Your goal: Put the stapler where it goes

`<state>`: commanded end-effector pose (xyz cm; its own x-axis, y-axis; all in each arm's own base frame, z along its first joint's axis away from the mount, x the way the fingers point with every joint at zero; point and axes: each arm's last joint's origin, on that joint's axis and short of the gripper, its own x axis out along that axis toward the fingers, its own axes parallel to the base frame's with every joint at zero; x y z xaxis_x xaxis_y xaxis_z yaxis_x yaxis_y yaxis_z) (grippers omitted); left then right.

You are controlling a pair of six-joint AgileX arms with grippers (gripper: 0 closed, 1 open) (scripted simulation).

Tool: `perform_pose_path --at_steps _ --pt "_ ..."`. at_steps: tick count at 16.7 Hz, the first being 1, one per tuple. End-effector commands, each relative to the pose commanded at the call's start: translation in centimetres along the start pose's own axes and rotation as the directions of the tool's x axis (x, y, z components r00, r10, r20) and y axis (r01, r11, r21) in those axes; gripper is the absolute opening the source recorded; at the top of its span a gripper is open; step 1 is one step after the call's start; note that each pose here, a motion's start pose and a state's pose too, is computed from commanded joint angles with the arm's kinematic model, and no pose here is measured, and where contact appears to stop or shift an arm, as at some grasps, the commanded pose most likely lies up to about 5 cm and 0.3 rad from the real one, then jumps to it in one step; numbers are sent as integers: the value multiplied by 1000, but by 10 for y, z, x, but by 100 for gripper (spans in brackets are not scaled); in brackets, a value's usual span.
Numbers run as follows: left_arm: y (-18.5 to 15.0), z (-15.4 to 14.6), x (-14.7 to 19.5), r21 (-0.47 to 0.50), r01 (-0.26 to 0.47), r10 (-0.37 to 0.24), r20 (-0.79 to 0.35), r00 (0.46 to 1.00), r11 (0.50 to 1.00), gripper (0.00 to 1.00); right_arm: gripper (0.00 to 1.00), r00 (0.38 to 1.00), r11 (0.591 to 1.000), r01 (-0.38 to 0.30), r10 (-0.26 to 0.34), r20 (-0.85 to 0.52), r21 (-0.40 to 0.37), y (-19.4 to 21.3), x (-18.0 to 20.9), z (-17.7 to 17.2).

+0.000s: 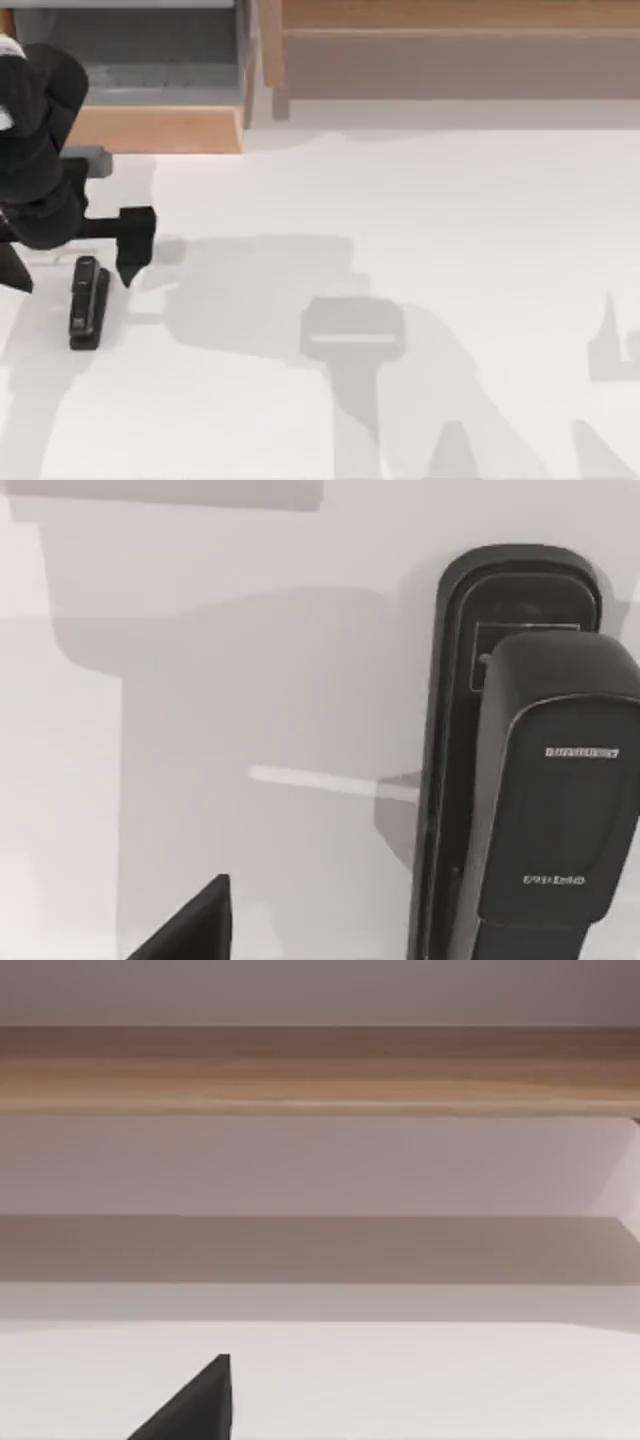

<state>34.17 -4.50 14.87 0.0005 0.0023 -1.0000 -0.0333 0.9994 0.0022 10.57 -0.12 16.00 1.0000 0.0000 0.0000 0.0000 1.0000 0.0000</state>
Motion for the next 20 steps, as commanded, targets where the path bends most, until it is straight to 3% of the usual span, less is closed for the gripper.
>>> perform_pose_path --at_steps 4,8,20 --pt "-1 0 29 0 0 0 1 1000 1000 100 100 1000 1000 0 0 0 0 0 0 0" --pt "-1 0 32 0 0 0 -1 1000 1000 100 100 1000 1000 0 0 0 0 0 0 0" --pt "-1 0 32 0 0 0 -1 1000 1000 10 100 1000 1000 0 0 0 0 0 0 0"
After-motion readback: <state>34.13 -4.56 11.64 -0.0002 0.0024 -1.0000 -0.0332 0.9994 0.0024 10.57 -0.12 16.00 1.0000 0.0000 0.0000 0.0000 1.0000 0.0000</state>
